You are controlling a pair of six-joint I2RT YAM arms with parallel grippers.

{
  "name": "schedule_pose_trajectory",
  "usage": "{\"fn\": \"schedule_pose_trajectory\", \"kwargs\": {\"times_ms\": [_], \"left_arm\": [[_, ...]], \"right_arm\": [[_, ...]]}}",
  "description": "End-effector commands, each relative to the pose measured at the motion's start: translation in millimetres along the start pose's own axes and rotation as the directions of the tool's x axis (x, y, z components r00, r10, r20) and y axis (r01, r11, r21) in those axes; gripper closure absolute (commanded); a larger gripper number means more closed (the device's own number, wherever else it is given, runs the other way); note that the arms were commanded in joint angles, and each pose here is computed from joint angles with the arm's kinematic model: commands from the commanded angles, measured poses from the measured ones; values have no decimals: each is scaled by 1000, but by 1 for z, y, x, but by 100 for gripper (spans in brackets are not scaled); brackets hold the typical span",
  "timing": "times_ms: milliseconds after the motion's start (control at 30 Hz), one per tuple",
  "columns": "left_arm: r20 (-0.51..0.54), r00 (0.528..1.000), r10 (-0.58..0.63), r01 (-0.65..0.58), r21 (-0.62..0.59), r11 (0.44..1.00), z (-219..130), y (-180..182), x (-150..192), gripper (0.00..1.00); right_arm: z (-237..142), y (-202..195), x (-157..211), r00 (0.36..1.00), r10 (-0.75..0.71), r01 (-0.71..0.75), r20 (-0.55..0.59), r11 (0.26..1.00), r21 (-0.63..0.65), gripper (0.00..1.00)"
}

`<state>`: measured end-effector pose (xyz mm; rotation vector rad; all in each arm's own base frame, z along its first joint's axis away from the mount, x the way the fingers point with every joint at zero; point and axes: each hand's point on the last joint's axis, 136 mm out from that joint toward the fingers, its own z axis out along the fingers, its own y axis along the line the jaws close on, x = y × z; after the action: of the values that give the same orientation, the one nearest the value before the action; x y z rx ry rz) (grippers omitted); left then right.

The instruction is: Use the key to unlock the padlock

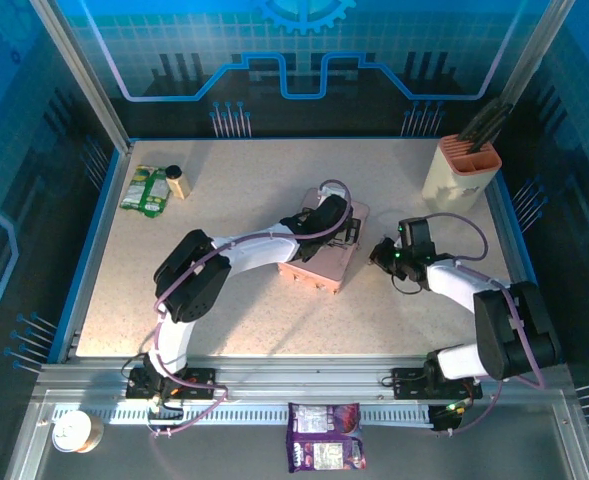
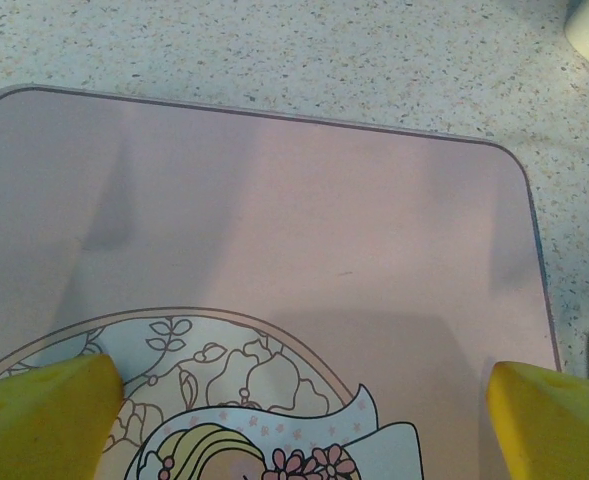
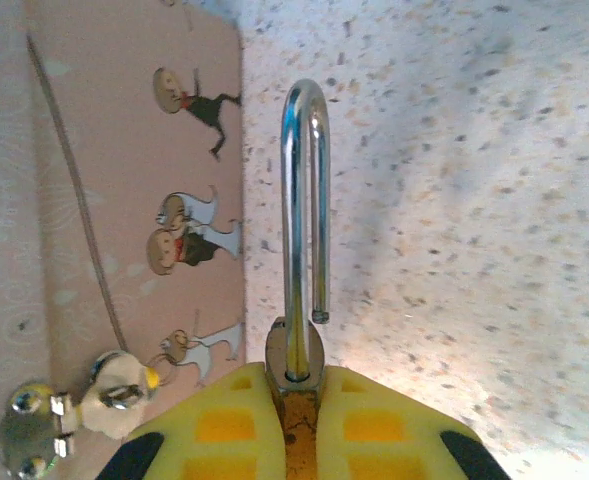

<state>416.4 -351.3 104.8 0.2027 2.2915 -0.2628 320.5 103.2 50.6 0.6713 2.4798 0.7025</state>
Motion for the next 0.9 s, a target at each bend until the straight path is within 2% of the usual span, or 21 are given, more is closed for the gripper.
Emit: {"fn": "schedule_pose_trajectory", "kwargs": {"times_ms": [0, 200, 367, 633, 867], "left_arm": [[-237, 971, 13, -41, -116, 992, -2, 46, 67, 2], [-169, 983, -73, 75, 10, 997, -42, 41, 24, 1], [-57, 987, -153, 156, 52, 986, -89, 65, -7, 1], [89, 967, -238, 238, 18, 971, -147, 127, 12, 1], [169, 937, -305, 305, 28, 952, -168, 156, 34, 1]], "right_arm": [[-14, -6, -4, 1000, -28, 28, 6, 1000, 8, 100], [-23, -15, 25, 992, -55, 57, -109, 998, 10, 100], [-37, -18, 50, 972, -125, 131, -199, 991, 16, 100], [-39, -29, 82, 946, -151, 159, -287, 987, 8, 100], [-28, -31, 91, 926, -135, 152, -353, 988, 21, 100]]}}
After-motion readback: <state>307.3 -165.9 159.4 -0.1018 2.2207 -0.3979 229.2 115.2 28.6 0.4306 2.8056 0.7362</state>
